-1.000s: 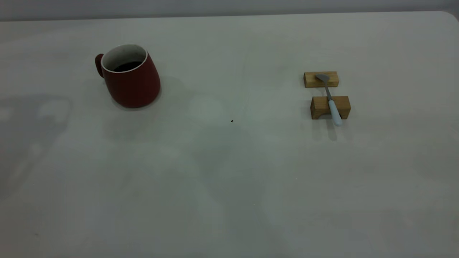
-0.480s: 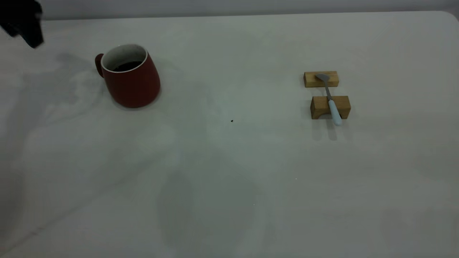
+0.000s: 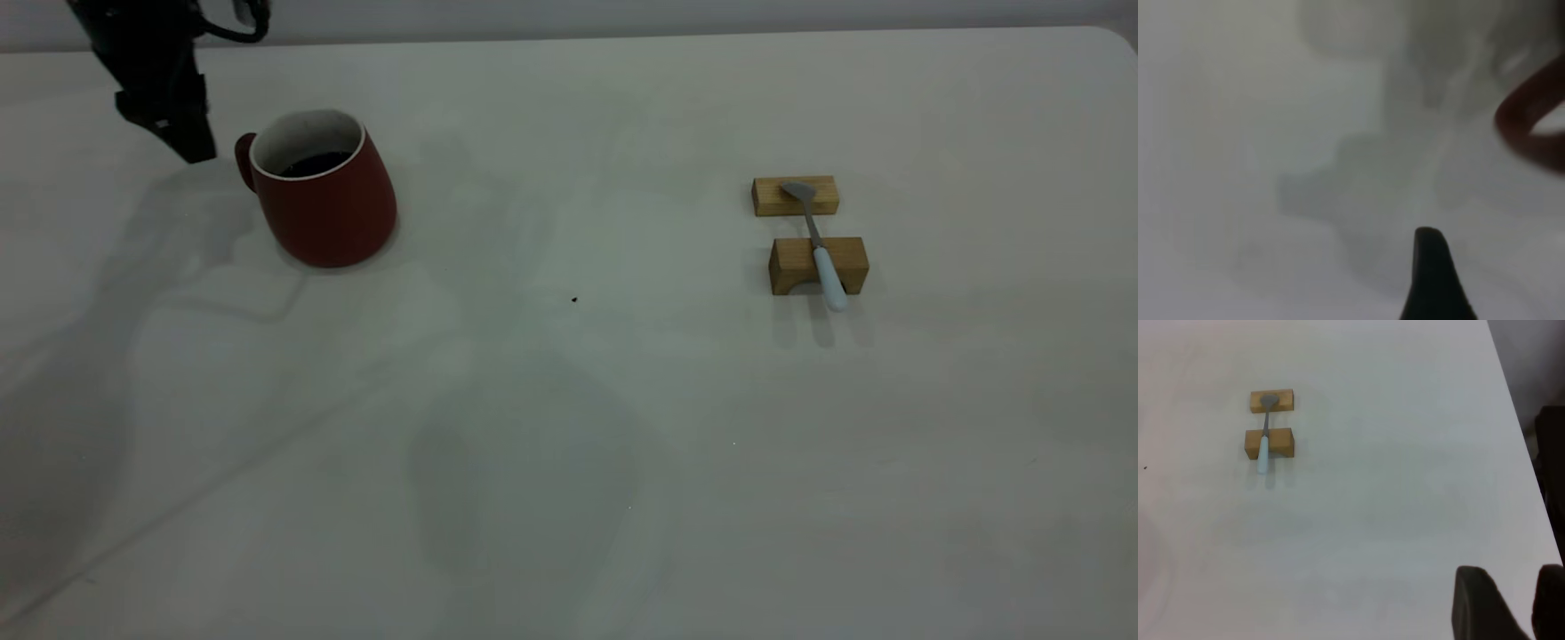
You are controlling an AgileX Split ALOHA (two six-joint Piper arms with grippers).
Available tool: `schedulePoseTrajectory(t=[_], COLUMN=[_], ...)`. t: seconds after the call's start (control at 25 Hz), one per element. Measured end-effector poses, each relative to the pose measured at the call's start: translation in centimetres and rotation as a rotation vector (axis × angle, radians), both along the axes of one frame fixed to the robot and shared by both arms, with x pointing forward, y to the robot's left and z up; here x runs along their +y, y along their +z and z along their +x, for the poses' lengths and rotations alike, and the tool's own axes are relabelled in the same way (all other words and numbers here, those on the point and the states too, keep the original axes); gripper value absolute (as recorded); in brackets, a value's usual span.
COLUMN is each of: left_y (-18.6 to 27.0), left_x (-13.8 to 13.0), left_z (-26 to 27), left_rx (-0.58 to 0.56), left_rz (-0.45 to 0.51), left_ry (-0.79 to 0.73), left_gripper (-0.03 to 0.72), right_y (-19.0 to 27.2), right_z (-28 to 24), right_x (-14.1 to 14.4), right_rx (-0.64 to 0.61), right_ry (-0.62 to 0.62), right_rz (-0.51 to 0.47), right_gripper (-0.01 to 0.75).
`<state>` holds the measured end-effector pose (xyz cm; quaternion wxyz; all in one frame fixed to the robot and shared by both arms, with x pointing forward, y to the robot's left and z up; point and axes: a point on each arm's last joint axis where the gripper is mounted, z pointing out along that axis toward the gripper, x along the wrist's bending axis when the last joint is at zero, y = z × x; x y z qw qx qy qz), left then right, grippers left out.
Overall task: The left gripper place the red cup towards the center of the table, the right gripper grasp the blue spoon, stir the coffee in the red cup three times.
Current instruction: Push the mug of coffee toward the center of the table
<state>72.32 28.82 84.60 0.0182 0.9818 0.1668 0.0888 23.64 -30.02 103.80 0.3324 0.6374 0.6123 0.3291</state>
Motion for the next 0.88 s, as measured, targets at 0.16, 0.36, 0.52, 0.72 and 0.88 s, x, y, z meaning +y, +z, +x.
schedulePoseTrajectory(t=[0.16, 0.36, 0.52, 0.72, 0.88], left_y=[0.1, 0.0, -0.6, -2.2, -2.4], left_x=[-1.3, -1.6, -1.6, -1.7, -3.0], left_z=[0.0, -0.1, -0.3, -0.6, -0.7], left_rx=[-0.01, 0.002, 0.027, 0.067, 0.075], left_rz=[-0.059, -0.069, -0.065, -0.06, -0.079], left_ry=[-0.093, -0.128, -0.162, -0.181, -0.193], left_gripper=[0.558, 0.558, 0.558, 0.558, 0.558], right_y=[0.0, 0.0, 0.0, 0.0, 0.0], right_z=[0.0, 0.0, 0.0, 0.0, 0.0], right_x=[0.0, 0.0, 0.0, 0.0, 0.0], right_rx=[0.0, 0.0, 0.0, 0.0, 0.0], right_ry=[0.0, 0.0, 0.0, 0.0, 0.0], right_rz=[0.0, 0.0, 0.0, 0.001, 0.001], right_gripper=[0.24, 0.24, 0.24, 0.24, 0.24])
